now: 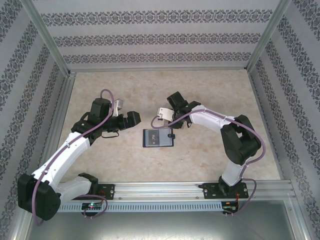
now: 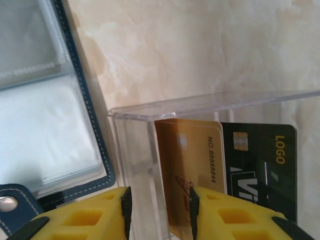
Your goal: Take the credit cards out of the card holder
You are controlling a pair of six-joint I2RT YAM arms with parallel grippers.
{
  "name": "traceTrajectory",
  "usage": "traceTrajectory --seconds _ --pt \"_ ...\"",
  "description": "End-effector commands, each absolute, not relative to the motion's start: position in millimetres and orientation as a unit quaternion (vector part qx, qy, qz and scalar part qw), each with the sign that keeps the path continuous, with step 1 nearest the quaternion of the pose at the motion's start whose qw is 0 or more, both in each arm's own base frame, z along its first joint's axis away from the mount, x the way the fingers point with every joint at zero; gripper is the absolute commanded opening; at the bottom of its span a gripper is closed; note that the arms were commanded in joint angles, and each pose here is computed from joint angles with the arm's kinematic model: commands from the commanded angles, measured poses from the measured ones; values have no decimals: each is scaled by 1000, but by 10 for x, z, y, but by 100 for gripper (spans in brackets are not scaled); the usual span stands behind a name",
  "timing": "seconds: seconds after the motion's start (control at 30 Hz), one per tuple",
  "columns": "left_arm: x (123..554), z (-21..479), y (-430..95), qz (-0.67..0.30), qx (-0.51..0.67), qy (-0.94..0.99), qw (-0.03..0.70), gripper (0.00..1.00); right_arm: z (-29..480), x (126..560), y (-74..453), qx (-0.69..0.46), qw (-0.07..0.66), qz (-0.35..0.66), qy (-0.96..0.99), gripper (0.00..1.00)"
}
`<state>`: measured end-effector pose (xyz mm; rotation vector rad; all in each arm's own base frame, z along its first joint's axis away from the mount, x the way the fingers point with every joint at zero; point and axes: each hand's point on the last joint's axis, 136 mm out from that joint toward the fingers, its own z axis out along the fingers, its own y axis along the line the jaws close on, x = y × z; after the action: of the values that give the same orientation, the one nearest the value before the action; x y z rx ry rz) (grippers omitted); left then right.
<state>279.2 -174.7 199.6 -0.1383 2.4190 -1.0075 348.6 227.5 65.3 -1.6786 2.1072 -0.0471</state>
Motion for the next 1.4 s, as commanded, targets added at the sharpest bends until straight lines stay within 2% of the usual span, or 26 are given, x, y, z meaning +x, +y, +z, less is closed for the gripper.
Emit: traceTrajectory --seconds 0.0,0.2,0.6,0.8,1.0,1.2,1.23,1.37 --pt "2739 1984 -1712 -370 -45 892 257 99 763 3661 2285 -591 243 -54 767 38" --pt "2748 1983 -1719 -371 -45 891 257 99 831 3869 2180 -563 267 -105 775 38" --pt "2747 1984 -1726 -373 -44 891 255 99 887 3926 2135 -522 276 -114 799 38" --pt "2782 1913 -1731 -369 -51 895 245 100 1331 3777 2162 -448 328 -63 829 40" --pt "2835 1689 -1773 -368 -80 902 209 99 1653 3393 2279 -359 355 57 861 37" --pt "2836 1305 -1783 -333 -119 920 169 83 1444 3043 2314 -245 305 139 910 24" --pt "2828 1248 -1792 -326 -123 923 163 84 1358 2981 2337 -235 290 147 916 23" --pt "2800 1092 -1875 -314 -125 929 151 79 977 2793 2426 -216 238 151 935 23"
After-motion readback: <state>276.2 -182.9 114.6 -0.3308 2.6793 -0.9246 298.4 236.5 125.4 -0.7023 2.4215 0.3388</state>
